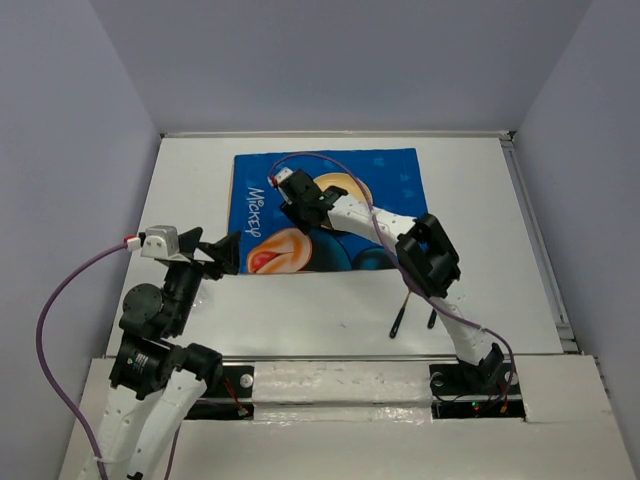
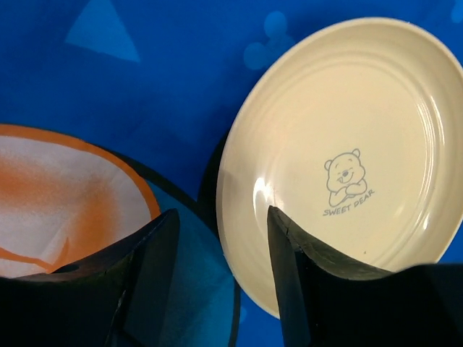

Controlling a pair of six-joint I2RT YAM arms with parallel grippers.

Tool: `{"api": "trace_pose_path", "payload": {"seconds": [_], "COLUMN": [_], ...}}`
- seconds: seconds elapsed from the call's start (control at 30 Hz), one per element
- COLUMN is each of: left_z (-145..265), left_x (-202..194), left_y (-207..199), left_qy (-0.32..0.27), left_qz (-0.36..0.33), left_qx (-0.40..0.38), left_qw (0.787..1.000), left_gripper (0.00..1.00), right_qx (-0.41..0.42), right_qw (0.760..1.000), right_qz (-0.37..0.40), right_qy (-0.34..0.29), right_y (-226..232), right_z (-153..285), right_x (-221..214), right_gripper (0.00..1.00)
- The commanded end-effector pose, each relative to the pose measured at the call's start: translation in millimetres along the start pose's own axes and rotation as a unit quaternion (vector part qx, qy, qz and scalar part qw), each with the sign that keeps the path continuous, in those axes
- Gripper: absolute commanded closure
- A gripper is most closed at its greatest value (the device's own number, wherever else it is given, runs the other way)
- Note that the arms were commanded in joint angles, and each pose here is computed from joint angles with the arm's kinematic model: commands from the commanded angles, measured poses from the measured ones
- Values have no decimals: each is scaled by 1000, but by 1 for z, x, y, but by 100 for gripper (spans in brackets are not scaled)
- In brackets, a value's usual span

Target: Set the dinner table for one person

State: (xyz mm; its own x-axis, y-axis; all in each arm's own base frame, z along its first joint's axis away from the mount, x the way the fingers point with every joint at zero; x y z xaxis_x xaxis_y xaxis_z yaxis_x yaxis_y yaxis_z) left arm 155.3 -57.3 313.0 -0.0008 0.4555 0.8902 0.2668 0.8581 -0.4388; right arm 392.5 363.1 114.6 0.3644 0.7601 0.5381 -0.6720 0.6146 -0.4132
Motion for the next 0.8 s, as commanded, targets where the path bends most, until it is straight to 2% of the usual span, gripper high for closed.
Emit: {"api": "trace_pose_path", "payload": {"seconds": [0.0, 0.17, 0.27, 0.3, 0.33, 0.37, 0.43, 0.5, 0.53, 0.67, 0.77], "left_z": [1, 9, 20, 22, 26, 27, 29, 30, 31, 34, 36], "left_x": [21, 32, 49, 53, 60, 62, 68, 72, 78, 99, 107], "left_y": [-5, -1, 2, 4, 6, 7, 7, 6, 4, -5, -10], "left_qy": [-42, -74, -117, -127, -141, -147, -156, -164, -171, -197, -213], "left_qz": [4, 13, 22, 19, 21, 22, 25, 30, 33, 37, 43], "left_qx": [-2, 17, 40, 47, 61, 68, 75, 75, 73, 63, 48], "left_qw": [999, 997, 992, 991, 988, 986, 985, 983, 982, 978, 975], "left_gripper": [1, 1, 1, 1, 1, 1, 1, 1, 1, 1, 1], "right_qx": [-12, 17, 100, 153, 192, 218, 275, 301, 315, 334, 343], "right_qw": [999, 990, 966, 949, 934, 921, 904, 895, 891, 878, 875], "right_qz": [-32, -104, -191, -200, -217, -218, -206, -205, -196, -218, -216], "right_qy": [-43, -90, -146, -192, -209, -238, -253, -257, -261, -266, -266], "right_y": [-12, -17, -4, 12, 24, 35, 72, 95, 117, 149, 172], "right_z": [33, 72, 106, 119, 126, 133, 147, 153, 155, 148, 136], "right_x": [20, 37, 47, 63, 68, 73, 83, 94, 105, 134, 152], "right_gripper": [41, 40, 40, 40, 40, 39, 38, 33, 27, 12, 9]}}
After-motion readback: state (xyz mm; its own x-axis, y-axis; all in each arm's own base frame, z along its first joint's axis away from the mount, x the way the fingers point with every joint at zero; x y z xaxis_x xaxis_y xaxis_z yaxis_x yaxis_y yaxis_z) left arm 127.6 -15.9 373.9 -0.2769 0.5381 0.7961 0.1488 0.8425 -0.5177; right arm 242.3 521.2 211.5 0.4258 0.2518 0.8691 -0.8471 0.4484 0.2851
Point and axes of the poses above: each gripper's point midway between its finger pads, its own z axis back along the fingers, its own y axis along the line the jaws close on, x = y × z, the point moved 6 cm from there along z, back along the fingers, and after that the axes turned 9 degrees about z, right-handed, at the moved point
